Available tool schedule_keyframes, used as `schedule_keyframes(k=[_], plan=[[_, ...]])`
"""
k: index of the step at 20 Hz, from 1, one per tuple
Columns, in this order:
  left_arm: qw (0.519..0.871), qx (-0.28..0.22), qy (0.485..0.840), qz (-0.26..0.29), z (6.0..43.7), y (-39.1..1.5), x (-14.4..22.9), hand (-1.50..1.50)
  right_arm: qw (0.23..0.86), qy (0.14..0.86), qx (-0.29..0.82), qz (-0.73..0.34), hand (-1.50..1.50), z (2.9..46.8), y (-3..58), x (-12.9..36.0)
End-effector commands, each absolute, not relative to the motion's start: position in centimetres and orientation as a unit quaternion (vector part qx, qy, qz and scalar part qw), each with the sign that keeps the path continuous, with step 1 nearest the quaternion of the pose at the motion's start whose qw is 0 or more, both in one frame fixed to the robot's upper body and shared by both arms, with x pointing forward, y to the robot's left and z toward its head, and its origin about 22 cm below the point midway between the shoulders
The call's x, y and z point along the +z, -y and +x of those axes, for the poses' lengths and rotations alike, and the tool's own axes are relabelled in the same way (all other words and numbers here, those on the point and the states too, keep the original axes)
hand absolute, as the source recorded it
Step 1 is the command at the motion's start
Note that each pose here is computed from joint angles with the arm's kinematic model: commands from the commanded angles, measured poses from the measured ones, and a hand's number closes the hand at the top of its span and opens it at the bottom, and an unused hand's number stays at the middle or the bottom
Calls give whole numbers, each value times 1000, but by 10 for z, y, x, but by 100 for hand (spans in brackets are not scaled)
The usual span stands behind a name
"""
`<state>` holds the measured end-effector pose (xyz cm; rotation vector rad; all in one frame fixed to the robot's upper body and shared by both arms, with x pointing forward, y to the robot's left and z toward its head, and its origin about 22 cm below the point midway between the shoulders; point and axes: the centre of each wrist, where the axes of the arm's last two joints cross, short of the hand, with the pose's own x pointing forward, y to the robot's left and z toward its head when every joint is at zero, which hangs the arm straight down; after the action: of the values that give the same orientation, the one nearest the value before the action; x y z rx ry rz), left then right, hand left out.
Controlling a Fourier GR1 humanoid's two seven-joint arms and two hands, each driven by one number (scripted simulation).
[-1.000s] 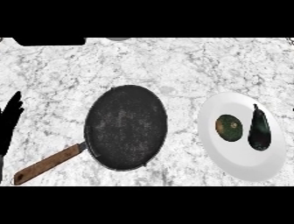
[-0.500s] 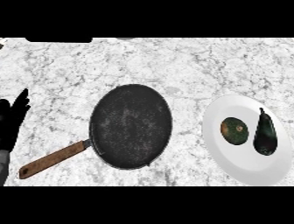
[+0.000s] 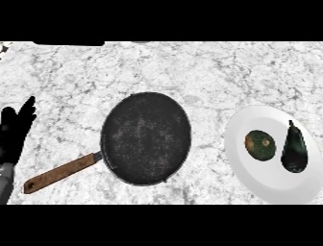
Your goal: Pick the eggplant from the plate and place it in the pan
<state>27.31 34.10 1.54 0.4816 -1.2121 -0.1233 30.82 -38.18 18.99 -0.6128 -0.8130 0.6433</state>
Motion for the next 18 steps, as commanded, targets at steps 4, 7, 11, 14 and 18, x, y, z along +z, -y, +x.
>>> schedule_keyframes(k=[4, 7, 11, 14, 18], plan=[[796, -52, 561, 221, 271, -337, -1, 0, 843, 299, 368, -253, -150, 331, 348, 160], [799, -49, 554, 227, 275, -335, 0, 0, 838, 309, 367, -258, -150, 330, 337, 147], [799, -44, 553, 231, 264, -342, 7, 0, 839, 290, 375, -267, -150, 331, 341, 141], [790, -51, 565, 232, 264, -349, 4, 0, 831, 266, 395, -287, -150, 333, 331, 116], [796, -44, 557, 233, 280, -358, -2, 0, 833, 260, 405, -274, -150, 328, 333, 122]])
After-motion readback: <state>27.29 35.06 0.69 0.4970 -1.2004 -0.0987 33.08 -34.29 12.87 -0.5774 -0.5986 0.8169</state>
